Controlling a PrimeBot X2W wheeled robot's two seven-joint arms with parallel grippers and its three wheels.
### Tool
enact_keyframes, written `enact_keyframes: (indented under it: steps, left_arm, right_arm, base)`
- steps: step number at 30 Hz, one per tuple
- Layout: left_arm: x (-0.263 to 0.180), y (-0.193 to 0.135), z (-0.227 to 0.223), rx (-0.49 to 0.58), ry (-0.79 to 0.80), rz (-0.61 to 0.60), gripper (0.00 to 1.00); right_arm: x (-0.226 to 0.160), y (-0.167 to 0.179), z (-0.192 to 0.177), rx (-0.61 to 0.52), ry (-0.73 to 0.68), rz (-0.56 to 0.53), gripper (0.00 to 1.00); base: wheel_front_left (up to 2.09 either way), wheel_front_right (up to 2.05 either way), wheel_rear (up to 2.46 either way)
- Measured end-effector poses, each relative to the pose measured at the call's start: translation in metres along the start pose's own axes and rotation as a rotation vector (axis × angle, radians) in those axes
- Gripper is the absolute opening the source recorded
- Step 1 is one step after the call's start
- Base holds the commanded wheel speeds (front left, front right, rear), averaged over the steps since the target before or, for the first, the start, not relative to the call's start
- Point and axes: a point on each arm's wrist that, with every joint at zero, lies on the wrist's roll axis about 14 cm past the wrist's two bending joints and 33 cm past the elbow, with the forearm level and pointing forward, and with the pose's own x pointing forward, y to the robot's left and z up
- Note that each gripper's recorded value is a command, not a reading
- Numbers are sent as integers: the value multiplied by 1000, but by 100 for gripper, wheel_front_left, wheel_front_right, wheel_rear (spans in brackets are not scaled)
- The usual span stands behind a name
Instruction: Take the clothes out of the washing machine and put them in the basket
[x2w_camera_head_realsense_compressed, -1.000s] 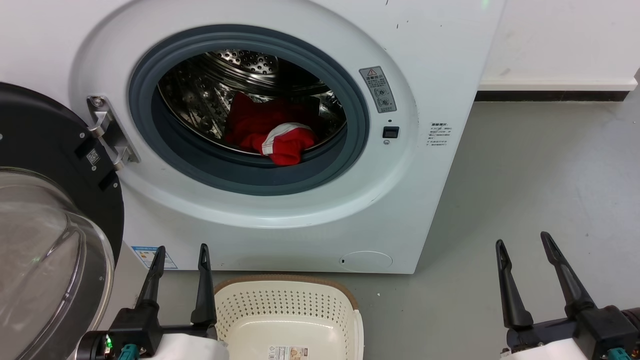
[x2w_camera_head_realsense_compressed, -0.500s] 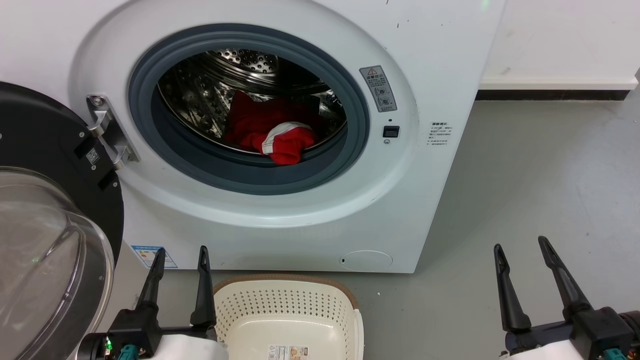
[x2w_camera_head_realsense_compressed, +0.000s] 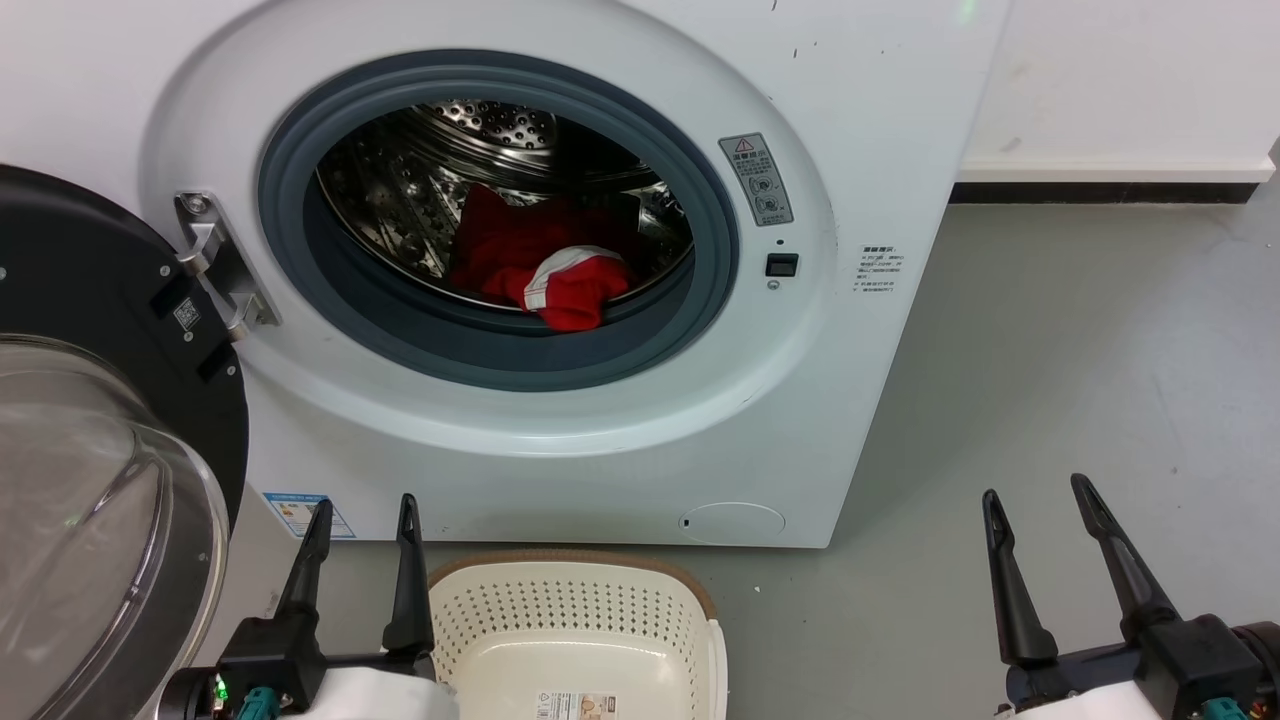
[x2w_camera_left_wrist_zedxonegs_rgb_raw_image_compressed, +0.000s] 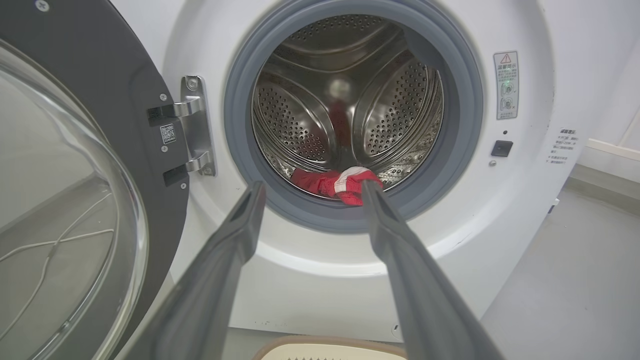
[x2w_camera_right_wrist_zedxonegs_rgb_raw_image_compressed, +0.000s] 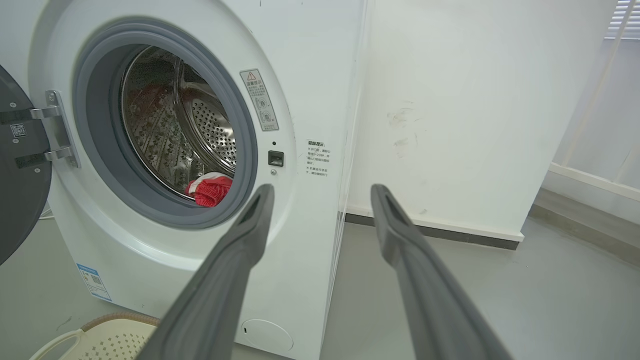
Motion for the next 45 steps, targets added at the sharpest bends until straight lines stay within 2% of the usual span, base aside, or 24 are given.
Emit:
enact_keyframes:
  steps: [10,19,26,27,28,32,45]
  left_arm:
    - [46,-16,2,-1,-23,-68,100]
    - [130,-42,1,33,-39,-166,100]
    - [201,-55,-21,44,14,-207,100]
    - [211,-57,-27,51,34,-217,100]
    - [236,-62,-56,94,132,-244,100]
    - [271,-73,-78,136,211,-280,100]
    - [327,-68,-178,246,617,-279,100]
  right_arm:
    - [3,-4,-5,-2,13,-14,100]
    - [19,-17,-12,-12,24,-44,100]
    - [36,-31,-25,-14,44,-76,100]
    - [37,-33,-27,-12,50,-81,100]
    - [45,-39,-36,-6,65,-95,100]
    - [53,-49,-48,-3,85,-119,100]
    - [65,-70,-86,-1,161,-164,100]
  base:
    - [0,0,0]
    - [0,0,0]
    - [0,0,0]
    - [0,0,0]
    - [0,0,0]
    - [0,0,0]
    - [0,0,0]
